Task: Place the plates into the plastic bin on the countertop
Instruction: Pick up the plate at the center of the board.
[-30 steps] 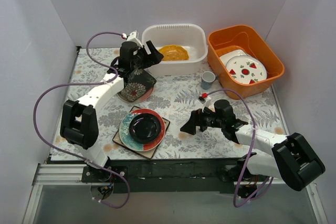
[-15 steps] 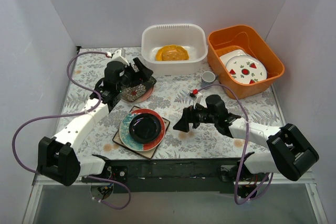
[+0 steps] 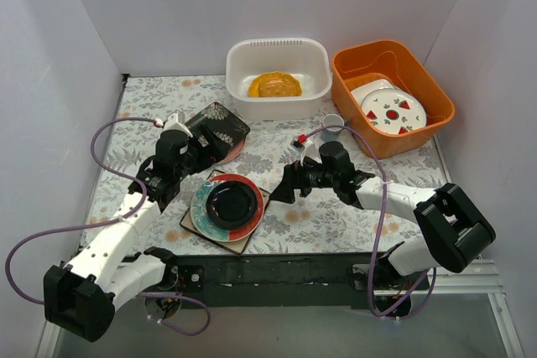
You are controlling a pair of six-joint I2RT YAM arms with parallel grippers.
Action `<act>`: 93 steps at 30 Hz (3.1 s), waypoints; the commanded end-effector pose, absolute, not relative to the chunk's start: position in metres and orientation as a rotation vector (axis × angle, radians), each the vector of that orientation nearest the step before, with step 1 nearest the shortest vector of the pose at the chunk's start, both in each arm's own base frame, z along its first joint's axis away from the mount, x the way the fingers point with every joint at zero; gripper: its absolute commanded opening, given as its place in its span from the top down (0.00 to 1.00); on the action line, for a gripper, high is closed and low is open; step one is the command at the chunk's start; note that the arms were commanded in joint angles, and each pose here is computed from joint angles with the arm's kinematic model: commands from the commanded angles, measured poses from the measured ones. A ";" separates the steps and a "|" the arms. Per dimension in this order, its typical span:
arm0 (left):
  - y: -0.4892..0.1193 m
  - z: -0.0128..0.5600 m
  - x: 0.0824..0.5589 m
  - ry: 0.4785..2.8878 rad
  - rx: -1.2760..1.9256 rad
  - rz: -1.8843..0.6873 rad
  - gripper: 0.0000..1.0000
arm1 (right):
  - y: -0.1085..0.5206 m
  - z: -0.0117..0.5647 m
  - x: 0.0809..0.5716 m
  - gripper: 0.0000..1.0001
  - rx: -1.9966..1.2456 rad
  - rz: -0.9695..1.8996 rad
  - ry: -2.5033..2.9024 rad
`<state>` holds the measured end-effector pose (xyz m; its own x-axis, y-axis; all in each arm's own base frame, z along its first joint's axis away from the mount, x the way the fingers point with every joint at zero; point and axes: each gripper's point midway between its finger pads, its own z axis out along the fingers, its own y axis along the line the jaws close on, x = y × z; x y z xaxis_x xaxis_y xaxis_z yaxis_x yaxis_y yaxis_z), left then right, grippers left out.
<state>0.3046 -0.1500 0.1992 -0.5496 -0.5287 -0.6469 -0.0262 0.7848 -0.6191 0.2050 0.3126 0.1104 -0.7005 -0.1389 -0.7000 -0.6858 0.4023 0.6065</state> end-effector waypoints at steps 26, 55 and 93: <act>-0.143 0.138 0.292 2.193 -0.439 -0.636 0.14 | 0.362 0.102 0.212 0.44 -0.682 1.289 2.220; -0.127 0.145 0.256 2.193 -0.499 -0.630 0.14 | 0.388 0.068 0.221 0.71 -0.771 1.231 2.346; -0.149 0.126 0.243 2.270 -0.375 -0.760 0.14 | 0.356 0.117 0.241 0.99 -0.603 1.153 2.200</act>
<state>0.2413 -0.1416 0.1232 -0.6976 -0.4801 -0.5318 -0.0936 0.7970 -0.5967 0.2299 0.3608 0.0939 -0.7626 -0.1825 -0.6206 -0.6079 0.5299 0.5913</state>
